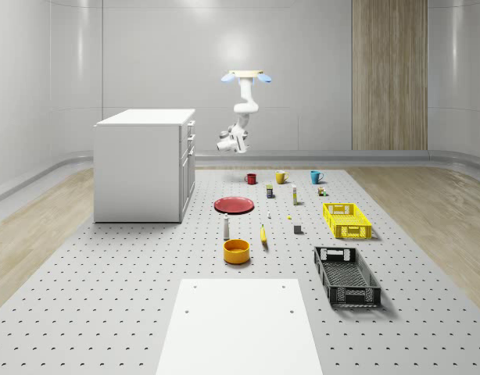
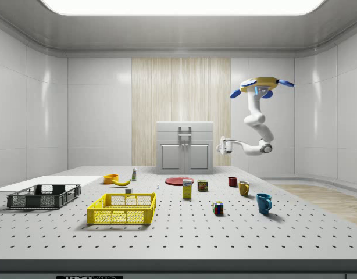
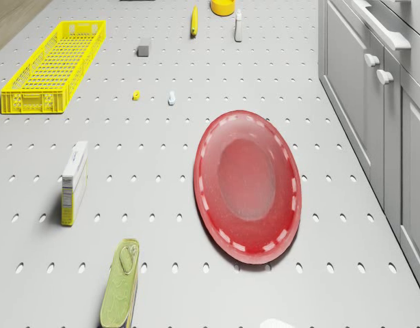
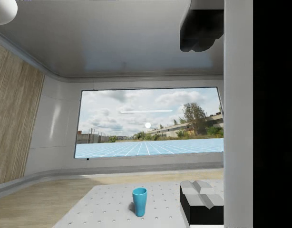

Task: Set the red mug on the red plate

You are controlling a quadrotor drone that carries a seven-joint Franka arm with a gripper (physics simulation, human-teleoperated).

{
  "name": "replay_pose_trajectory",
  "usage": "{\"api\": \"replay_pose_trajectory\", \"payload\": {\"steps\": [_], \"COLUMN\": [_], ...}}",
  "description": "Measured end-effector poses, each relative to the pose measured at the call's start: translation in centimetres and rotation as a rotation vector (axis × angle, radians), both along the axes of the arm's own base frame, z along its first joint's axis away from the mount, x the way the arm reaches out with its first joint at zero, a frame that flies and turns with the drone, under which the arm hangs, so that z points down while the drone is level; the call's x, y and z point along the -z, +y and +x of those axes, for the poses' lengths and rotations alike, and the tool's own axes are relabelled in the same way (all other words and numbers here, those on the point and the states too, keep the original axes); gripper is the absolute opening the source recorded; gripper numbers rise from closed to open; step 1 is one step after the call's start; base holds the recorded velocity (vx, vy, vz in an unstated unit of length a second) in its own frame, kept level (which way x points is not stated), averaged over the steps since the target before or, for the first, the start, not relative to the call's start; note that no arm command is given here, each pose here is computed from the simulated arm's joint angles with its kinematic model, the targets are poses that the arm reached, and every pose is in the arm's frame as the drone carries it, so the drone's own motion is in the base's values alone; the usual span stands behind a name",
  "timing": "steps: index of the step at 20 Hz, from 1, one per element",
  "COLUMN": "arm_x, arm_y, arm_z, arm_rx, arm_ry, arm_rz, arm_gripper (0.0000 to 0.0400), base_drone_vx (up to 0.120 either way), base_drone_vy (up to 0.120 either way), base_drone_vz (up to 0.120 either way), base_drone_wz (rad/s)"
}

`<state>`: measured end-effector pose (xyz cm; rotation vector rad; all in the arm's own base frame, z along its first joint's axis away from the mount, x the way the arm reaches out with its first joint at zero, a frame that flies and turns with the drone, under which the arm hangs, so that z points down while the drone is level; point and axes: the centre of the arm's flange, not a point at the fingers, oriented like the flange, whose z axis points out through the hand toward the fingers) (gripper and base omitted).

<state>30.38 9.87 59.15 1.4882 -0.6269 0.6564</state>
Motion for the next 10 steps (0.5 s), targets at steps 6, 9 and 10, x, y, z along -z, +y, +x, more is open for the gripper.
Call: {"api": "replay_pose_trajectory", "payload": {"steps": [6,9,10], "arm_x": [7.8,9.2,9.4], "arm_y": [-3.8,-6.1,-6.7], "arm_z": [0.27,0.31,0.31], "arm_rx": [0.034,0.042,0.043], "arm_ry": [0.0004,0.0021,0.0028], "arm_rz": [-0.908,-1.177,-1.241], "arm_gripper": [0.04,0.04,0.04], "base_drone_vx": [0.073,0.0,0.0], "base_drone_vy": [0.0,0.0,0.0], "base_drone_vz": [-0.12,-0.12,-0.12], "base_drone_wz": [0.0,0.0,0.0]}}
